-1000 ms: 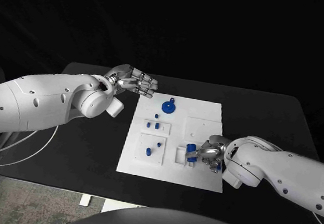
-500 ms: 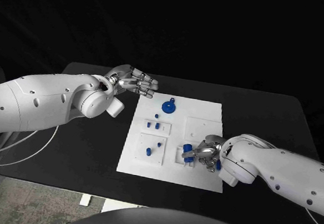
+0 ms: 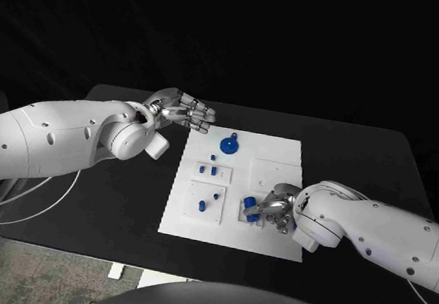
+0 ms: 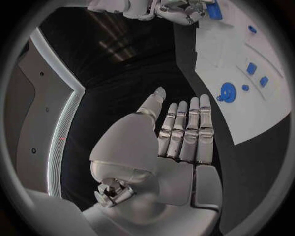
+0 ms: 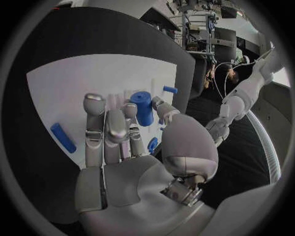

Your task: Assemble the parts on the task board

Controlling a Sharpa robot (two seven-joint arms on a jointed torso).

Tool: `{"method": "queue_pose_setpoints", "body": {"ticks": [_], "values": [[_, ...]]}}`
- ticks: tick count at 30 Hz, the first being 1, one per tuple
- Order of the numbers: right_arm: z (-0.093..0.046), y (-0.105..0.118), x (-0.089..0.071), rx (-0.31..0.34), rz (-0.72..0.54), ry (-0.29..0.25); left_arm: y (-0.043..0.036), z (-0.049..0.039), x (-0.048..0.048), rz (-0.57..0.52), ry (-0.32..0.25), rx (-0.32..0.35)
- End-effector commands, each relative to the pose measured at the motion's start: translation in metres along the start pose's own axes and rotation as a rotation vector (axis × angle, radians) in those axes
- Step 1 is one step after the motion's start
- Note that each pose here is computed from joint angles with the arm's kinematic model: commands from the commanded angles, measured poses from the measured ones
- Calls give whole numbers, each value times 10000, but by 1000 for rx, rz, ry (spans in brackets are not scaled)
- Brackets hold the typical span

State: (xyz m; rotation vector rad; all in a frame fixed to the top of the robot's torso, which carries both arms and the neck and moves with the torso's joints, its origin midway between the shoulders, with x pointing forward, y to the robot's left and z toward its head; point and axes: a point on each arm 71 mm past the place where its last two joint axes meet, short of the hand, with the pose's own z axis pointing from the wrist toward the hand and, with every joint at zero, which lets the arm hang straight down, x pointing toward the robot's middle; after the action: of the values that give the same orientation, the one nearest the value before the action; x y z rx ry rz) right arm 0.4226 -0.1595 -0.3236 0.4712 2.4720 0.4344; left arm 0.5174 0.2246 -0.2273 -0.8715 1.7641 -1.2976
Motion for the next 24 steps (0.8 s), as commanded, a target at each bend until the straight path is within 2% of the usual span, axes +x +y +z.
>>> {"method": "queue_pose_setpoints", "body": {"ticks": [1,24], "values": [[16,-5,14,5,-28,7,-13,5,26,-9,17,6],[28,25,40,-27,-39,23,-10,6,26,-9,19,4]]}}
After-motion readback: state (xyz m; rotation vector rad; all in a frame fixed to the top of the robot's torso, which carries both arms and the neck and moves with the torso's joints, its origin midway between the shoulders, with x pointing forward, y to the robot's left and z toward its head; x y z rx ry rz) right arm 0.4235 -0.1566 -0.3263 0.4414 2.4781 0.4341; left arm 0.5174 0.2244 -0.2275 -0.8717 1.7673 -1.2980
